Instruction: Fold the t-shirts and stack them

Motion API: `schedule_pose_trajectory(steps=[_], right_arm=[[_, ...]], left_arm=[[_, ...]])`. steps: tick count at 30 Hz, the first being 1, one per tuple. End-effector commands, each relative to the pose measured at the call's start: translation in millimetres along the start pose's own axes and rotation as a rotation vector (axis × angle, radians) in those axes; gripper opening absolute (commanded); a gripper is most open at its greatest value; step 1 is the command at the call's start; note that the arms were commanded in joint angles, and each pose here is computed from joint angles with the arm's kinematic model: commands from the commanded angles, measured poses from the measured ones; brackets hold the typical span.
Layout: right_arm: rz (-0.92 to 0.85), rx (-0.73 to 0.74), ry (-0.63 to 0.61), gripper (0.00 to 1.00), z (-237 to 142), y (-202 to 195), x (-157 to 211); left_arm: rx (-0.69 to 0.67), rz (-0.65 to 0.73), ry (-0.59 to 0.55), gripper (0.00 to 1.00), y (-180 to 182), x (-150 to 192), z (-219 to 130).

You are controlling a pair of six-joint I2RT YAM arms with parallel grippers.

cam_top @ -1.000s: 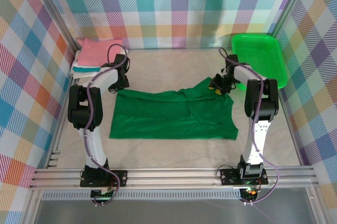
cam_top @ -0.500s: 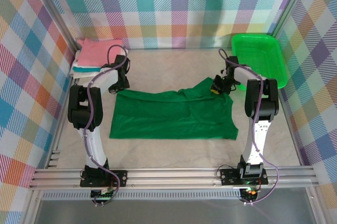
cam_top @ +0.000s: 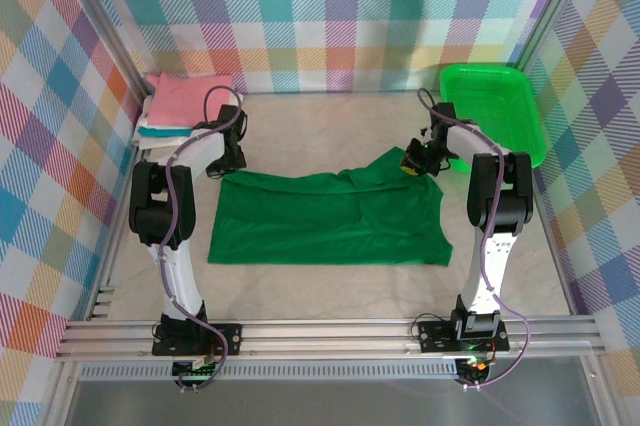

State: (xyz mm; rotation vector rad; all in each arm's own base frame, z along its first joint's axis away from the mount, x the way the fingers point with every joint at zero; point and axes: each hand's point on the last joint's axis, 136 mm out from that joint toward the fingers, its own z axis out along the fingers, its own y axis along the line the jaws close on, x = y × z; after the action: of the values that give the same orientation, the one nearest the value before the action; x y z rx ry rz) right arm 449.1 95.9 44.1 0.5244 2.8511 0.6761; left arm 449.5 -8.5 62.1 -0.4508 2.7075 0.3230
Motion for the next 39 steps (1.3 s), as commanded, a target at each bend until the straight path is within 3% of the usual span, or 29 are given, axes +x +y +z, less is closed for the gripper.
schedule_pose_trajectory(steps=[1,6,10,19,24,29,39], right_arm=[[-0.014,-0.020,-0.027,0.15,-16.9,13.0,-2.6],[-0.004,-0.013,-0.004,0.16,-7.8,9.4,-2.7],[0.000,0.037,-0.020,0.30,-1.5,-1.5,-6.7],[-0.005,0.028,0.040,0.30,19.3,-1.5,-1.3],[-0.019,0.014,0.029,0.14,17.1,4.0,0.3],[-0.028,0.012,-0.010,0.04,0.7,11.7,-5.3],[-0.020,0.016,-0.048,0.00,-28.7,22.8,-8.2]], left_arm=[[-0.003,0.007,0.033,0.00,-3.4,10.7,5.9],[-0.006,0.008,0.033,0.00,-2.9,11.2,6.4],[-0.004,0.007,0.034,0.00,-3.3,11.4,6.5],[-0.001,0.007,0.036,0.00,-4.4,12.2,7.5],[0.003,0.005,0.034,0.00,-5.0,11.6,6.3],[0.004,0.007,0.034,0.00,-5.5,11.5,5.5],[0.004,0.008,0.034,0.00,-6.0,10.6,5.2]])
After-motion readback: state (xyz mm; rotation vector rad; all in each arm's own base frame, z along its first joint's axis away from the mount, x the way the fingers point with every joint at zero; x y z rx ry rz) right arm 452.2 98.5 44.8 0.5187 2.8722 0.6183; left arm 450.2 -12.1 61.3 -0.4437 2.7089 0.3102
